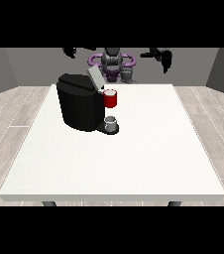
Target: Insert the coffee pod into the coffee machine and close the lid
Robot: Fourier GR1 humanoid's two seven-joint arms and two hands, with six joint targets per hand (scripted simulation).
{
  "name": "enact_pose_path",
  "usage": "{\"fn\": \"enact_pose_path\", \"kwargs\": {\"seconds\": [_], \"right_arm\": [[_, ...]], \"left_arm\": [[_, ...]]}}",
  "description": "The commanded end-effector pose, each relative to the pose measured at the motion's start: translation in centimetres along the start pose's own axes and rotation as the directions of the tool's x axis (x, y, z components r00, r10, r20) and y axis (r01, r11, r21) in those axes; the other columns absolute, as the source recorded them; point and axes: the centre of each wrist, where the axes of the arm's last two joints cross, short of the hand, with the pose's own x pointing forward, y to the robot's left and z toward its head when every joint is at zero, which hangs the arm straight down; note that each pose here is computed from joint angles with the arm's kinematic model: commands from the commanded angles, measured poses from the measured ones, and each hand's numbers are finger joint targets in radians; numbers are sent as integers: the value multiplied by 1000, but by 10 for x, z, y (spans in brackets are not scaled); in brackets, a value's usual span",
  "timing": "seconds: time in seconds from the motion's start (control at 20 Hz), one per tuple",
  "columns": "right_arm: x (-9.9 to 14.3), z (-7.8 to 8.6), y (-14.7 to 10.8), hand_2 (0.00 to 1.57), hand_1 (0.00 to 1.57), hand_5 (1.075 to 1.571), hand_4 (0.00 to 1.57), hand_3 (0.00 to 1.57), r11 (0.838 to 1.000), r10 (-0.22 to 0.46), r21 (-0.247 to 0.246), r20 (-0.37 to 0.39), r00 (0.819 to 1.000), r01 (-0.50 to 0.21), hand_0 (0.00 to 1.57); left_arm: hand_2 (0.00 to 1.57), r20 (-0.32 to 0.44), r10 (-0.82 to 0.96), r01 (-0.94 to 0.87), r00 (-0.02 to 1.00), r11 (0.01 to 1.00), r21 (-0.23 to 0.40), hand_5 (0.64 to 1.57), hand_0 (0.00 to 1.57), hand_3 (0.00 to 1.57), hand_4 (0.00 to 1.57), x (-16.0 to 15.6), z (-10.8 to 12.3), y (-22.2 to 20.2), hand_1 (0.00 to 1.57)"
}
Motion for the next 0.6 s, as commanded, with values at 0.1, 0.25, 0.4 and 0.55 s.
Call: {"fn": "enact_pose_path", "kwargs": {"seconds": [0.1,0.25,0.4,0.55], "right_arm": [[11,-26,11,0,0,1571,0,0,1000,-1,28,4,1000,1,0],[-1,-21,-12,0,0,1571,0,0,1000,-29,6,-18,999,29,0],[-3,-27,-11,0,0,1571,0,0,999,-39,20,-44,998,40,0],[-10,-31,-4,0,0,1571,0,0,998,-69,10,-34,997,69,0]], "left_arm": [[0,45,15,-15,999,1000,-9,1571,0,0,112,4,10,-21,0],[0,37,13,-13,999,1000,-7,1571,0,0,0,4,32,-3,0],[0,39,51,-51,998,999,-6,1571,0,0,0,1,44,-9,0],[0,64,39,-41,997,999,32,1571,0,0,0,33,36,0,0]]}}
